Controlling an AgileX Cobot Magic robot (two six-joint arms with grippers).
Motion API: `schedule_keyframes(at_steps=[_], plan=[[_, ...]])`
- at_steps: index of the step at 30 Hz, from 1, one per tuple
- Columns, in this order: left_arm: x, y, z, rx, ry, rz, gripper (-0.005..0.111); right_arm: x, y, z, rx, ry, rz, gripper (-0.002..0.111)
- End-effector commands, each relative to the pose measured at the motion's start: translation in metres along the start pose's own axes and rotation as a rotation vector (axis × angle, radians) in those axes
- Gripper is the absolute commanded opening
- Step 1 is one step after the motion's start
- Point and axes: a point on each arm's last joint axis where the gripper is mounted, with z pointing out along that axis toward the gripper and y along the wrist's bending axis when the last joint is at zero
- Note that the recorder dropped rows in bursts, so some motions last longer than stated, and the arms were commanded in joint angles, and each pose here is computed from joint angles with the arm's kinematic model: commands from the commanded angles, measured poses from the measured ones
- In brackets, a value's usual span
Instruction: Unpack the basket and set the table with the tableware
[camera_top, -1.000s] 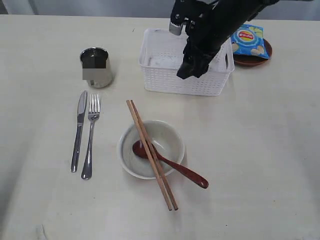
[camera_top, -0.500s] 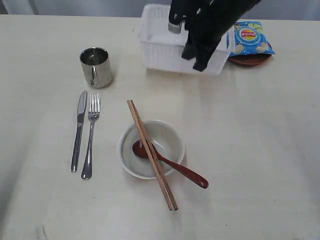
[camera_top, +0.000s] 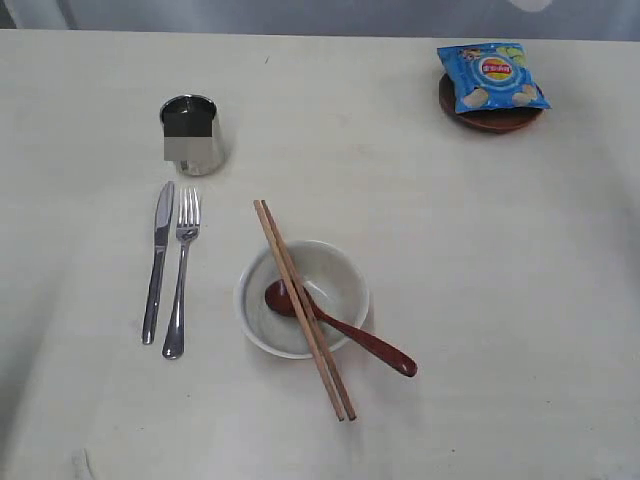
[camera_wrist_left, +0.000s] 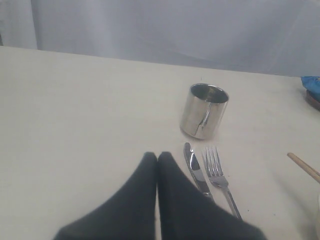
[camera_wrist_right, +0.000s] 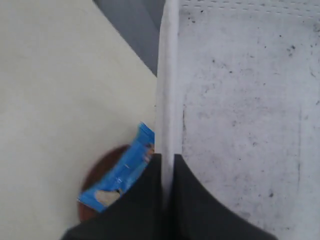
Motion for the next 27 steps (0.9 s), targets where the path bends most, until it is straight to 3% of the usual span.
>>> schedule_keyframes(at_steps=[1,7,15,21,27], plan=[[0.000,0.000,0.000,0.002,-0.012,-0.003,0.000,0.059,-0.045,0.032,0.104,0.157,0.294,-0.001],[0.000,0.000,0.000,0.002,-0.012,-0.003,0.000,0.126,-0.061,0.079,0.090,0.328,0.479,-0.001],[0.000,0.000,0.000,0.002,-0.012,-0.003,0.000,0.166,-0.045,0.129,0.092,0.471,0.519,-0.001],[0.000,0.000,0.000,0.002,-0.012,-0.003,0.000,0.163,-0.030,0.149,0.024,0.486,0.556,-0.001],[0.000,0.000,0.000,0.002,-0.012,-0.003,0.000,0.127,-0.014,0.150,-0.072,0.423,0.547,-0.001]])
